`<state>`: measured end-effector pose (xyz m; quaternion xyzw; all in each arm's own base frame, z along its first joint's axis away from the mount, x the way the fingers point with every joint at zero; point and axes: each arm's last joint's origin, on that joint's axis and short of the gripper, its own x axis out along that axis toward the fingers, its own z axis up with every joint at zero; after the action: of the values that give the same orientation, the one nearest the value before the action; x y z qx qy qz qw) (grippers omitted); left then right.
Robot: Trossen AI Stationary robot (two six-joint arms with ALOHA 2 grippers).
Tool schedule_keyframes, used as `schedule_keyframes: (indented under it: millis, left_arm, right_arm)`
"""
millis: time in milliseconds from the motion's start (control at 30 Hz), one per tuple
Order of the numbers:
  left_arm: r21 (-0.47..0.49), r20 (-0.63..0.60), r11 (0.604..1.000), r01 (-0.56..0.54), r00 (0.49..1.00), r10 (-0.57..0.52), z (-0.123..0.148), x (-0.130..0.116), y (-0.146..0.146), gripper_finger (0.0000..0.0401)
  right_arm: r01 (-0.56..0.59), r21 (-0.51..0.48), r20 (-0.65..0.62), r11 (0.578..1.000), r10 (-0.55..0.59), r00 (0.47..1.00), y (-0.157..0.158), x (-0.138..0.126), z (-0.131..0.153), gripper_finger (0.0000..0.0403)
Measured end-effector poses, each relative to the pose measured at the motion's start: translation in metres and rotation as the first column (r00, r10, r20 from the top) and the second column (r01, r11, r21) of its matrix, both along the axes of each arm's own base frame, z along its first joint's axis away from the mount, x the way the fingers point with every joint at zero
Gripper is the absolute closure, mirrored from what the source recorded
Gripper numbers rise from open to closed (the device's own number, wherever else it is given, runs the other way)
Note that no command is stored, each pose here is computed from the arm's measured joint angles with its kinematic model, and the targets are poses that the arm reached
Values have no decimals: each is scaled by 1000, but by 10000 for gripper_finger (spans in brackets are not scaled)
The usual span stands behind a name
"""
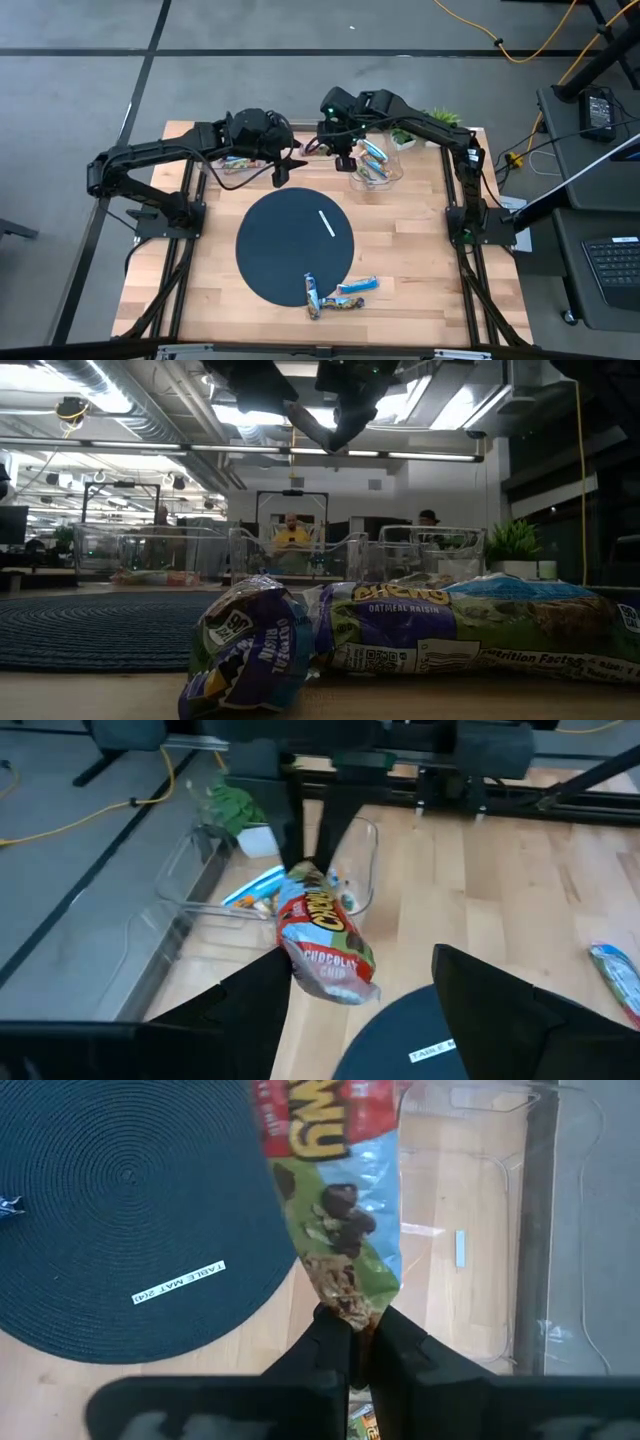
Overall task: Pick and place Granola Bars by type
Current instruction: Put the top red chewy bar into the top left transparent bin
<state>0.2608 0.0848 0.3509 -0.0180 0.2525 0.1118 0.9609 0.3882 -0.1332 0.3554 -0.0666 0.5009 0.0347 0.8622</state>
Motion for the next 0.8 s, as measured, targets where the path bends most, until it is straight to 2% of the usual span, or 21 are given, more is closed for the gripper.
schedule_keyframes:
  millis: [267,533,700,800]
  left_arm:
    - [28,-2,998,-50,999,50,1,0,2,219]
    - [29,-2,998,-52,999,52,1,0,2,313]
    - [49,-7,998,-40,999,41,1,0,2,373]
    - [49,-7,998,-40,999,41,1,0,2,389]
  right_arm:
    - [-15,-1,9,1000,15,1000,7,3,0,367]
    - [-17,-2,11,1000,17,1000,7,3,1,380]
    - [-16,-7,23,1000,16,1000,7,4,1,350]
    - [-15,-10,30,1000,16,999,6,5,2,336]
